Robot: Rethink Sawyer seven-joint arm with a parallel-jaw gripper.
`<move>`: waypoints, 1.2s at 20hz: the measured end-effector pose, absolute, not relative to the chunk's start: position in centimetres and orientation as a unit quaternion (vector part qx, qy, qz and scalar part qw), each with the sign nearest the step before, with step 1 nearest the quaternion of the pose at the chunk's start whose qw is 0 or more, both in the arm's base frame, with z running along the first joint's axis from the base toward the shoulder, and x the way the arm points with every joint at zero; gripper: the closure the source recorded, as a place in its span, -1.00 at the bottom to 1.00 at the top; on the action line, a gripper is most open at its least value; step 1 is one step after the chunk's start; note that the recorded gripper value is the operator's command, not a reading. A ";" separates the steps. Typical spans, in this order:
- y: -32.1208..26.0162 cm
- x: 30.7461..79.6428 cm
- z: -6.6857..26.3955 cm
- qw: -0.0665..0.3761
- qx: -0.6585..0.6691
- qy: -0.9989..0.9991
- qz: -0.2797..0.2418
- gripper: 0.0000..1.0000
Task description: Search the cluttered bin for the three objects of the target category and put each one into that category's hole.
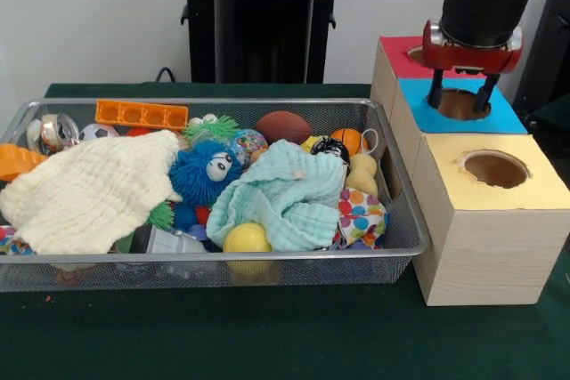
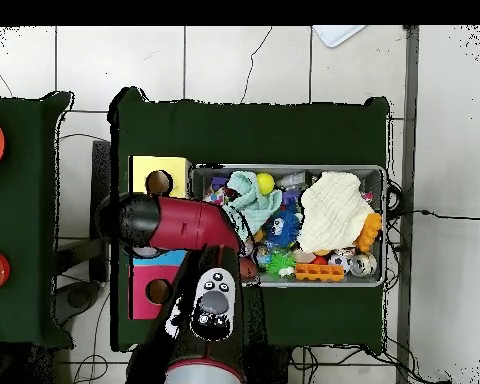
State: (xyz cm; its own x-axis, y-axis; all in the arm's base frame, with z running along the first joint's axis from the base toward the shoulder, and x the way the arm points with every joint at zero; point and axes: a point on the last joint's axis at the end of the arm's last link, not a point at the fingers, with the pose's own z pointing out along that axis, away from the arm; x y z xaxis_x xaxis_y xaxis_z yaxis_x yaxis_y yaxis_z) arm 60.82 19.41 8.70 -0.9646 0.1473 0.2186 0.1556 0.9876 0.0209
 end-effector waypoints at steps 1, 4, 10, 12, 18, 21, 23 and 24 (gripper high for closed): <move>19.3 60.8 9.0 0.110 -0.077 -0.991 -0.018 -1.00; 18.5 61.1 10.1 0.111 -0.082 -0.990 -0.014 -1.00; 16.5 61.7 13.5 0.103 -0.091 -0.990 -0.005 -1.00; 15.7 62.0 14.3 0.097 -0.094 -0.991 -0.003 -1.00; 11.1 62.9 15.5 0.086 -0.117 -0.989 0.003 -1.00; 6.2 63.4 15.2 0.084 -0.142 -0.986 0.008 -1.00; 3.0 63.6 14.7 0.080 -0.156 -0.984 0.011 -1.00; 1.8 63.7 14.5 0.077 -0.161 -0.984 0.013 -1.00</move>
State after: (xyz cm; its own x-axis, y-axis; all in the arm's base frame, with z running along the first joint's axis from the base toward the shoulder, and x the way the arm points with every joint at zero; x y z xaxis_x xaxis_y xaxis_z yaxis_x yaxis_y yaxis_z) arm 63.65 1.75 14.54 -0.9362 0.3187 0.1479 0.3148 0.9478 -0.0501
